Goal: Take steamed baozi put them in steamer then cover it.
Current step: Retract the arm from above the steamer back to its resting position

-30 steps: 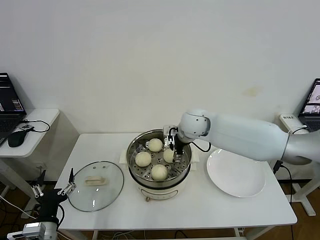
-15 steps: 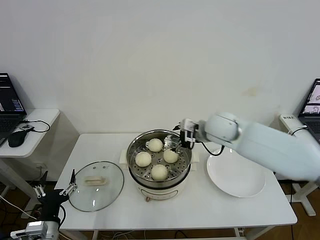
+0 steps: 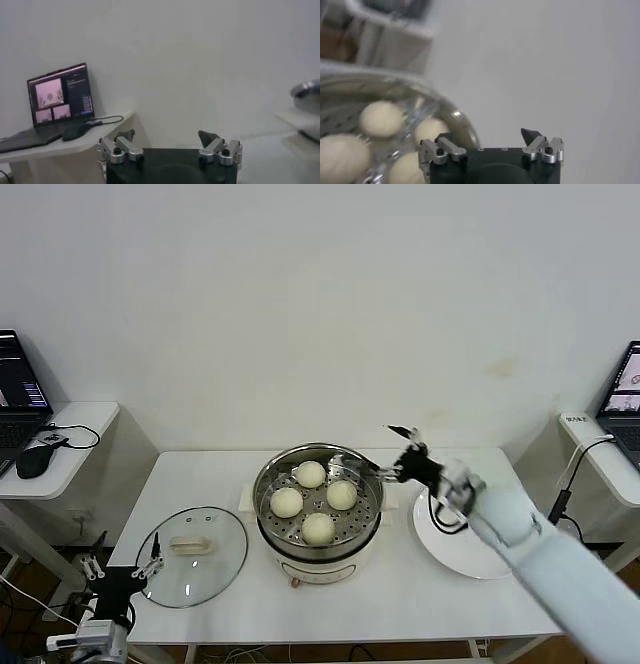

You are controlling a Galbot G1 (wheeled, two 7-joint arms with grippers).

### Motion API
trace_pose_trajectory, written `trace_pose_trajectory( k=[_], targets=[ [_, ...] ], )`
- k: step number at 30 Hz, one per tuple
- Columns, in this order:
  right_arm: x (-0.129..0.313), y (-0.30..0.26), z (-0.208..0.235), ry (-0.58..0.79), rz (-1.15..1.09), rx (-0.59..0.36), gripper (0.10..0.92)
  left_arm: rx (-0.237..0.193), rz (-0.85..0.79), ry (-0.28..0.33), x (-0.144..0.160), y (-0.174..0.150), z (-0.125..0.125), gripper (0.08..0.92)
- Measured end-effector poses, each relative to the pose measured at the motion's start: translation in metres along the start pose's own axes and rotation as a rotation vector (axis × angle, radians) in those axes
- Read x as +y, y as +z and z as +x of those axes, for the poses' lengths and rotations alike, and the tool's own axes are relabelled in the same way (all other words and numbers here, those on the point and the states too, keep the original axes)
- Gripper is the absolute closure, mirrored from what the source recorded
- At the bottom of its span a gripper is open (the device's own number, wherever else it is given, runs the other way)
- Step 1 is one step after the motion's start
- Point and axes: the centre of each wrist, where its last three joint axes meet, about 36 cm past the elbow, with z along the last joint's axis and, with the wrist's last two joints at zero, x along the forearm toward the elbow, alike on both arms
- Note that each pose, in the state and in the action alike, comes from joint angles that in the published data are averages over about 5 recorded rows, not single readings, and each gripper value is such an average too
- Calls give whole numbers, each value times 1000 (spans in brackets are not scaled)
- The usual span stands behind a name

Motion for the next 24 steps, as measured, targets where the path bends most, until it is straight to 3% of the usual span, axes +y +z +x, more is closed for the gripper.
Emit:
trace_pose_trajectory(
  k=[6,13,18,24],
  targets=[
    [16,44,58,203,-91,-35,199,-62,-300,12,3,18,-15,177],
    [31,70,126,392,-120,-10,200,-136,-712,83,9,51,-37,177],
    [38,80,167,496,-122,25,199,-157,-956,158,14,74,-51,177],
    [45,86,200,574,-119,63,200,-167,-1123,230,17,90,-61,177]
  ],
)
